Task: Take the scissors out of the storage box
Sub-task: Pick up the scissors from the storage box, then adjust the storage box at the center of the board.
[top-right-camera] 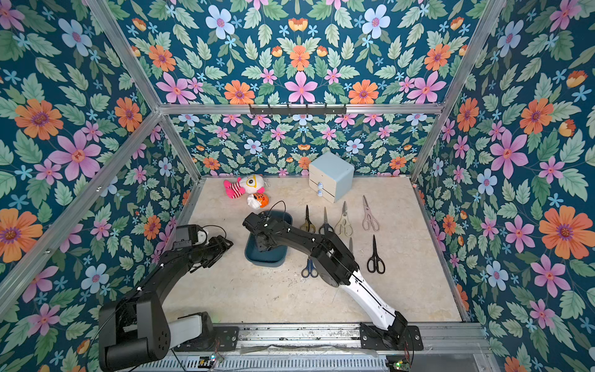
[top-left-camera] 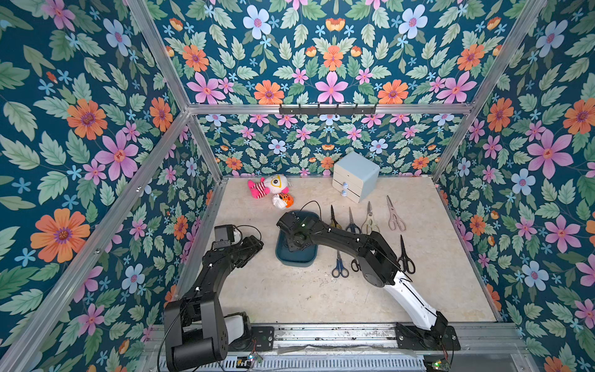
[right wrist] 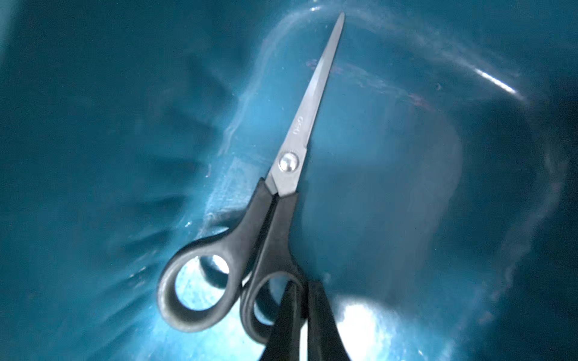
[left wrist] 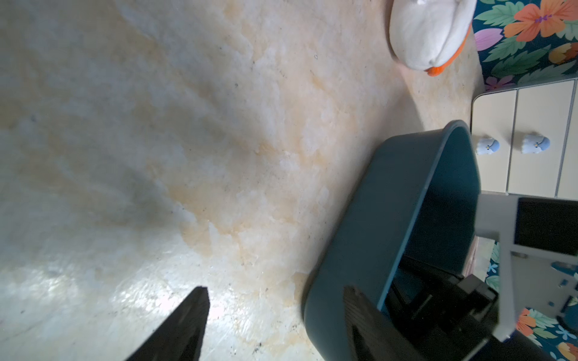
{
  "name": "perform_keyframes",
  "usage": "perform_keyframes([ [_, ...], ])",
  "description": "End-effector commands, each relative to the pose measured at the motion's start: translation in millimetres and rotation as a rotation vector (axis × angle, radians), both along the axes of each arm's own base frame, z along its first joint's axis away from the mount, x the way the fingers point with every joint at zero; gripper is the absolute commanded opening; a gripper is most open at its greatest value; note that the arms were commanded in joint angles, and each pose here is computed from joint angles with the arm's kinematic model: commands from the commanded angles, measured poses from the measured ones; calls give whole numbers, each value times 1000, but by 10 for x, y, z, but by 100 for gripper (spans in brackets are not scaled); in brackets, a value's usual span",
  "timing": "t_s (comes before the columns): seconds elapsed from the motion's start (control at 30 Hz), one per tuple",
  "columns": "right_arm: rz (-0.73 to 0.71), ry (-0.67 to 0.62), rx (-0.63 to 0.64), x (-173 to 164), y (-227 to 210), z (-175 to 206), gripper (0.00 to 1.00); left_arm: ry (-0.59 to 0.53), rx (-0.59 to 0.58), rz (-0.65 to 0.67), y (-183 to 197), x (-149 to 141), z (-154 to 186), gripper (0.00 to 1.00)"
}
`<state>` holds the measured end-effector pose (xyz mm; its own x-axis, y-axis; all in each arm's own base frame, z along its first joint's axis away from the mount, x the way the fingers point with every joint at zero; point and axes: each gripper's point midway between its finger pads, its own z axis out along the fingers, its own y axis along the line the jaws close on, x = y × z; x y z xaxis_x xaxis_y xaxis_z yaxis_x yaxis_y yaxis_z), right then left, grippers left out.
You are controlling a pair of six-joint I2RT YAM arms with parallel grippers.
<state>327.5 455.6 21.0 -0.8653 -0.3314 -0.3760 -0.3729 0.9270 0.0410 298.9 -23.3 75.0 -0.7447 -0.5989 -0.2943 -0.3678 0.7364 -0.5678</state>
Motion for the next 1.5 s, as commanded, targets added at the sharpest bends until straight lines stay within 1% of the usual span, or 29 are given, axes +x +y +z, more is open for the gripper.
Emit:
perform_keyframes([
  [0.0, 29, 45, -114, -113, -237, -26, 0, -2, 13, 10, 29, 5, 19, 73],
  [0.17, 33, -3, -61, -27, -195, 342, 0, -17, 23, 21, 55, 23, 74, 73],
  [0.33, 45, -15, -28, -38, -189, 513, 0, -26, 30, 26, 65, 29, 103, 73],
  [0.5, 52, -23, -7, -52, -191, 595, 0, -27, 33, 37, 81, 37, 115, 73],
  [0.6, 49, -42, 14, -53, -210, 743, 0, -24, 35, 38, 86, 37, 116, 73],
  [0.77, 60, -71, 65, -145, -314, 1057, 0, -24, 46, 35, 100, 50, 125, 73],
  [0.9, 69, -79, 93, -296, -509, 1231, 0, -18, 47, 12, 87, 79, 140, 73],
  [1.03, 66, -76, 67, -481, -836, 1212, 0, -21, 52, -9, 81, 126, 175, 73],
  [1.23, 71, -31, 3, -816, -1341, 912, 0, -28, 53, -16, 78, 158, 224, 73],
  [1.37, 102, 12, 36, -1007, -1438, 711, 0, -19, 57, -10, 85, 125, 215, 72],
  [1.47, 130, 17, 39, -1097, -1426, 584, 0, -17, 70, -2, 106, 101, 215, 72],
])
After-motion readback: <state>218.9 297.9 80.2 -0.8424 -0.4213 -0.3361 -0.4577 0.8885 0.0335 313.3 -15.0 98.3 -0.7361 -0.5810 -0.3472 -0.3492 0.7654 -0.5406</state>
